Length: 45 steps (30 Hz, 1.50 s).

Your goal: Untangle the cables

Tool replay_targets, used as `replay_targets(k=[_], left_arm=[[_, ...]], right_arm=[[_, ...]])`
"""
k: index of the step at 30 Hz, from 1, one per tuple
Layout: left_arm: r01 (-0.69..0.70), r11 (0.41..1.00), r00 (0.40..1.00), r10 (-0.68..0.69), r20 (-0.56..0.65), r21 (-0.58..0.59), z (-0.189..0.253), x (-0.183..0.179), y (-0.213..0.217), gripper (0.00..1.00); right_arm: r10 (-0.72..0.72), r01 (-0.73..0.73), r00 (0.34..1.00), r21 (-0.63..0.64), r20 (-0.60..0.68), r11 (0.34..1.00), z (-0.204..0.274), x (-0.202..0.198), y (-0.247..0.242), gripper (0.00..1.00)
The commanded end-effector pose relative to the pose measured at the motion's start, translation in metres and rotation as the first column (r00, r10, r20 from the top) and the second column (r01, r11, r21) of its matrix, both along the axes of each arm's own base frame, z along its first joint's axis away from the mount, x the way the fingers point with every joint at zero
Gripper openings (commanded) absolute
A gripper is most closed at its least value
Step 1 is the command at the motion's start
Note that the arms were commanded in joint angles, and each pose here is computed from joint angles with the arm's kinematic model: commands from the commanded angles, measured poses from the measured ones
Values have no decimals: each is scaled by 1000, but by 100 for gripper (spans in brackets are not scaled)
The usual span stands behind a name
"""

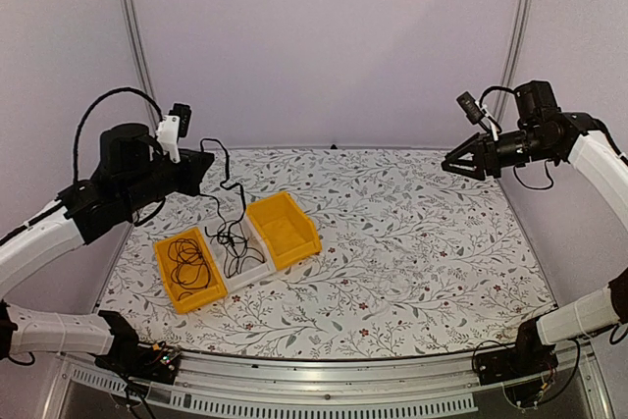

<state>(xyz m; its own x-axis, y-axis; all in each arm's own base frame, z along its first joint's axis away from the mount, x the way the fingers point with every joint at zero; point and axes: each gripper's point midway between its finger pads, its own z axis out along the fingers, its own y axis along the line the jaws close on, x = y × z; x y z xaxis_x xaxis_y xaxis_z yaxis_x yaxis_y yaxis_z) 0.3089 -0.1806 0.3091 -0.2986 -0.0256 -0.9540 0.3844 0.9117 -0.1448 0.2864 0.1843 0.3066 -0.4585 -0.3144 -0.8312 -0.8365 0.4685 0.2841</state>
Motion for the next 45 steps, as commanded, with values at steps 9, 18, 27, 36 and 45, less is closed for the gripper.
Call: replay_targets(k=[9,18,27,36,45], left_arm=[[-12,999,997,9,-73,-41,-64,25,-1,0],[-25,1000,983,23,-185,-13,-120,22,8,0],[-84,996,969,85,-233,16,-131,-17,40,0],[-49,999,955,49,-293,8,-146,-16,30,0],[-42,999,924,36,-381,-6,-175,4,11,0]], right_arm=[[-1,2,1000,-26,12,1000,-10,-4,-2,50],[-5,6,1000,-39,14,999,-13,-8,-4,50],[-5,6,1000,-51,24,999,-18,-13,-6,50],[4,-3,1000,-45,11,999,-19,-10,-4,50],[5,-4,1000,-47,6,999,-22,-14,-5,50]])
